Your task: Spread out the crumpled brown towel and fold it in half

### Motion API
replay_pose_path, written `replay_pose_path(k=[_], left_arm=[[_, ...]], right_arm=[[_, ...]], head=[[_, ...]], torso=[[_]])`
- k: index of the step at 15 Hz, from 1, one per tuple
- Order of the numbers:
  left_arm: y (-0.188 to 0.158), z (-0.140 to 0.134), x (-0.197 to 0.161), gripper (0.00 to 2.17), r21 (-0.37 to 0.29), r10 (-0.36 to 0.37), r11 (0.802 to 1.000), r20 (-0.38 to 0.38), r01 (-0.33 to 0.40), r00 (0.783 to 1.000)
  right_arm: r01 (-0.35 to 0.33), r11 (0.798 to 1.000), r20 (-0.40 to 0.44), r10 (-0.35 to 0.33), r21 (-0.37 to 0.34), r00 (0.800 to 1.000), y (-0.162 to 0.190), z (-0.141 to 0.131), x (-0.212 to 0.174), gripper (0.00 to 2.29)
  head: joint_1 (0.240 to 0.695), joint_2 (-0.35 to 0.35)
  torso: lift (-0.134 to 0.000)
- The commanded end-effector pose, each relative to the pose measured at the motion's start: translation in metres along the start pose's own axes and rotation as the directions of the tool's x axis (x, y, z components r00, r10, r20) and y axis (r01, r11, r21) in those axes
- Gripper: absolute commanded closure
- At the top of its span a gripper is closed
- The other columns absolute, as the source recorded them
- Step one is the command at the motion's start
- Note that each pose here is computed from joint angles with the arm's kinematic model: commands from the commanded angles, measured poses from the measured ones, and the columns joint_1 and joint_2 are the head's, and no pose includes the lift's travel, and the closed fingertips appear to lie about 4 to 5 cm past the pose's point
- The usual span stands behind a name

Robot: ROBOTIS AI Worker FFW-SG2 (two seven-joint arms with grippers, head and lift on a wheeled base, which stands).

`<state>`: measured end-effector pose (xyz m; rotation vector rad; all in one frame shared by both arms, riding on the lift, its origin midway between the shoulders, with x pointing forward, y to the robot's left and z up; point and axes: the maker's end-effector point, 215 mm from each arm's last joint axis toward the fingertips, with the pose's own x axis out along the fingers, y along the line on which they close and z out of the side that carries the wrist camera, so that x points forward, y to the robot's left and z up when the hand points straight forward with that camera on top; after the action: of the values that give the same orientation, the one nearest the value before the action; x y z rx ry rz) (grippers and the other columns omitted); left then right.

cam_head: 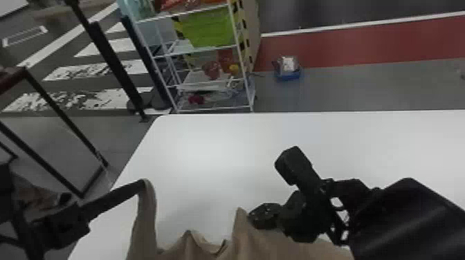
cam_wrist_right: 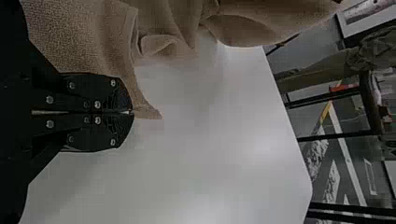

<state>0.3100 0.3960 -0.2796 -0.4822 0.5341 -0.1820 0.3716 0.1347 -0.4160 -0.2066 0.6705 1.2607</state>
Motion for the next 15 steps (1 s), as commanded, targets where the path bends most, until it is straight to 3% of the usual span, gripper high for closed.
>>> replay_pose_path(k=[1, 5, 7, 10, 12, 13, 14, 15], left_arm=[[0.001, 0.007, -0.010, 1.33, 0.021, 0.047, 0.999, 0.025, -0.048, 0.999], [-0.002, 0.018, -0.029, 1.33, 0.018, 0.039, 0.999, 0.071, -0.040, 0.997], [-0.005, 0.024, -0.034, 1.33, 0.017, 0.026, 0.999, 0.093, -0.028, 0.995], [-0.007, 0.042, -0.046, 1.33, 0.018, 0.018, 1.000, 0.153, -0.021, 0.988], [-0.003, 0.055, -0.079, 1.33, 0.005, 0.030, 0.999, 0.227, -0.032, 0.973], [-0.003, 0.062, -0.104, 1.33, -0.005, 0.033, 0.999, 0.284, -0.033, 0.958], [-0.002, 0.063, -0.107, 1.33, -0.012, 0.030, 1.000, 0.296, -0.028, 0.955], [-0.002, 0.064, -0.109, 1.33, -0.011, 0.031, 1.000, 0.301, -0.029, 0.953]], right_arm=[[0.044, 0.999, 0.127, -0.043, -0.002, 0.991, 0.010, 0.032, -0.036, 1.99], [0.155, 0.987, 0.327, -0.159, 0.036, 0.932, 0.013, 0.069, -0.130, 1.99], [0.203, 0.979, 0.398, -0.200, 0.034, 0.896, 0.020, 0.068, -0.175, 1.99], [0.333, 0.942, 0.490, -0.313, 0.049, 0.813, 0.013, 0.059, -0.259, 1.99], [0.350, 0.933, 0.557, -0.335, 0.084, 0.760, 0.001, 0.053, -0.310, 1.99], [0.340, 0.936, 0.567, -0.330, 0.093, 0.755, 0.002, 0.049, -0.321, 1.99], [0.348, 0.932, 0.575, -0.342, 0.104, 0.743, 0.008, 0.041, -0.342, 1.99], [0.377, 0.921, 0.597, -0.356, 0.095, 0.719, 0.013, 0.038, -0.361, 1.99]], head=[[0.695, 0.350], [0.695, 0.350], [0.695, 0.350], [0.695, 0.350], [0.695, 0.350], [0.695, 0.350], [0.695, 0.350], [0.695, 0.350]], torso=[[-0.124], [-0.124], [-0.124], [-0.124], [-0.124], [-0.124], [-0.124], [-0.124]])
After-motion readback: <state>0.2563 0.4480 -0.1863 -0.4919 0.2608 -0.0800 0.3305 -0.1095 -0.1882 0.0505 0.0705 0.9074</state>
